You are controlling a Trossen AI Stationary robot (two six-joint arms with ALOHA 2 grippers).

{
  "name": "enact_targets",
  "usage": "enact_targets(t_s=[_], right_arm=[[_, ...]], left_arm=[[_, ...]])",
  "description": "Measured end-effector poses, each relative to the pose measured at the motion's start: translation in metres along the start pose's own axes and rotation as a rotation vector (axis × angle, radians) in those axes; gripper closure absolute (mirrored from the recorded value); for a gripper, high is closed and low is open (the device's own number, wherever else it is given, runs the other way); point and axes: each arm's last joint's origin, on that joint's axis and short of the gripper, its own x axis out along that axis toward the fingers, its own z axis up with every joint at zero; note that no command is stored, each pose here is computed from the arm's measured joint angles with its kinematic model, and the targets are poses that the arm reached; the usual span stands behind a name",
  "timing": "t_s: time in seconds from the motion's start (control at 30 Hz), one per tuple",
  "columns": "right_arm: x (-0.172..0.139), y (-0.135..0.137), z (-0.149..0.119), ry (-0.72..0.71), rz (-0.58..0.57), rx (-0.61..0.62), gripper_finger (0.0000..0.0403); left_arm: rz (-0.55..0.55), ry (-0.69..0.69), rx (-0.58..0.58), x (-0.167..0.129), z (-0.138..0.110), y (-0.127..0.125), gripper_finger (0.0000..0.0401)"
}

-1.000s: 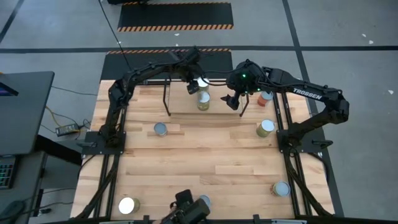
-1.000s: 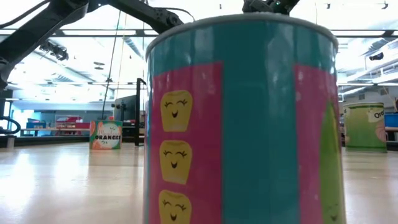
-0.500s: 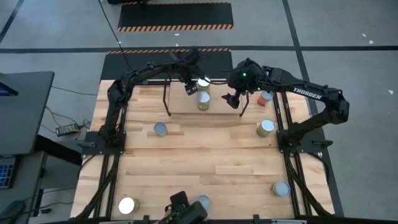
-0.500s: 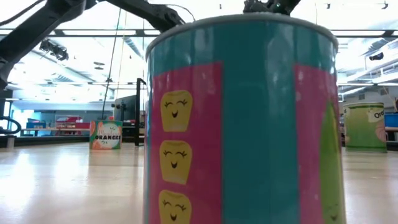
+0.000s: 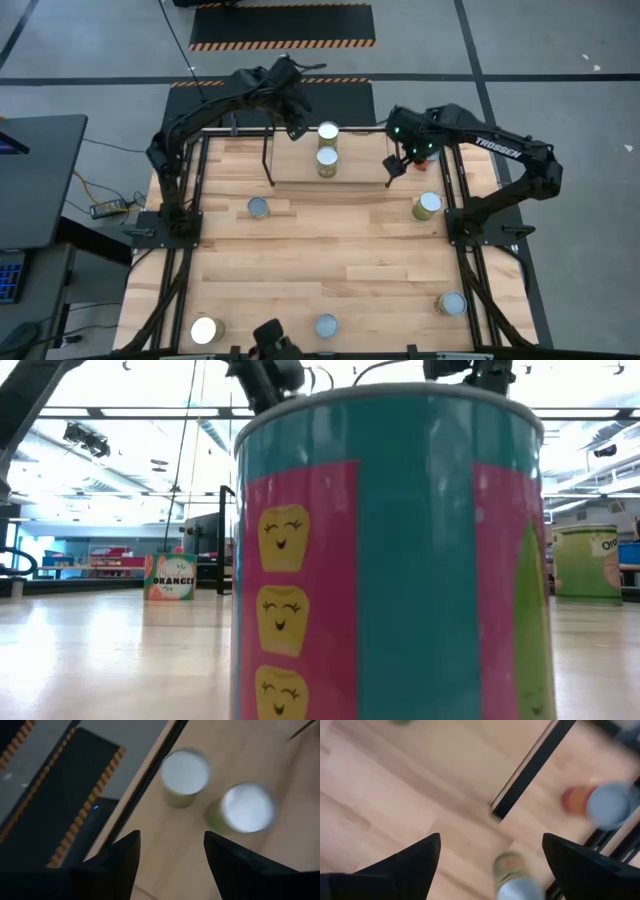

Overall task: Pick and place cans onto a shelf
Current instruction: Put the canned pears on the shelf aligned with the other canned pears

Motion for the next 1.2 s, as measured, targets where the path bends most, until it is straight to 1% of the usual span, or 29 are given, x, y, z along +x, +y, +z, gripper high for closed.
enact_targets(t_s=[0.1,0.17,0.33,0.5,0.63,0.77,0.87,0.93,1.03,1.2], right_arm=[[0.008,0.006,-0.007,0.034,-0.004,0.015,0.0068],[0.013,0.008,-0.009,0.040,-0.007,0.018,0.0087],[0.032,0.009,-0.010,0.033,0.003,0.018,0.0155],[0.055,0.010,-0.012,0.032,0.033,-0.008,0.0222],[0.065,0.008,-0.006,-0.020,0.059,-0.051,0.0254],[0.066,-0.001,0.001,-0.057,0.014,-0.056,0.0269],[0.067,-0.006,0.003,-0.054,0.001,-0.094,0.0272],[0.067,-0.007,0.004,-0.052,0.016,-0.118,0.0272],[0.066,-0.002,0.004,-0.056,0.068,-0.137,0.0272],[0.065,0.018,-0.009,-0.020,0.131,-0.192,0.0272]], left_arm=[[-0.082,-0.081,-0.022,-0.020,0.003,-0.007,0.0183],[-0.116,-0.128,-0.029,-0.031,0.005,-0.012,0.0190],[-0.158,-0.232,-0.038,-0.061,0.006,-0.024,0.0214],[-0.201,-0.277,-0.044,-0.085,0.002,-0.044,0.0245],[-0.247,-0.293,-0.014,-0.100,-0.002,-0.065,0.0267],[-0.284,-0.295,0.004,-0.112,-0.007,-0.086,0.0281],[-0.315,-0.300,0.042,-0.121,-0.012,-0.101,0.0286],[-0.335,-0.302,0.063,-0.127,-0.016,-0.108,0.0287],[-0.363,-0.294,0.101,-0.138,-0.023,-0.119,0.0287],[-0.350,-0.254,0.161,-0.156,-0.041,-0.136,0.0287]])
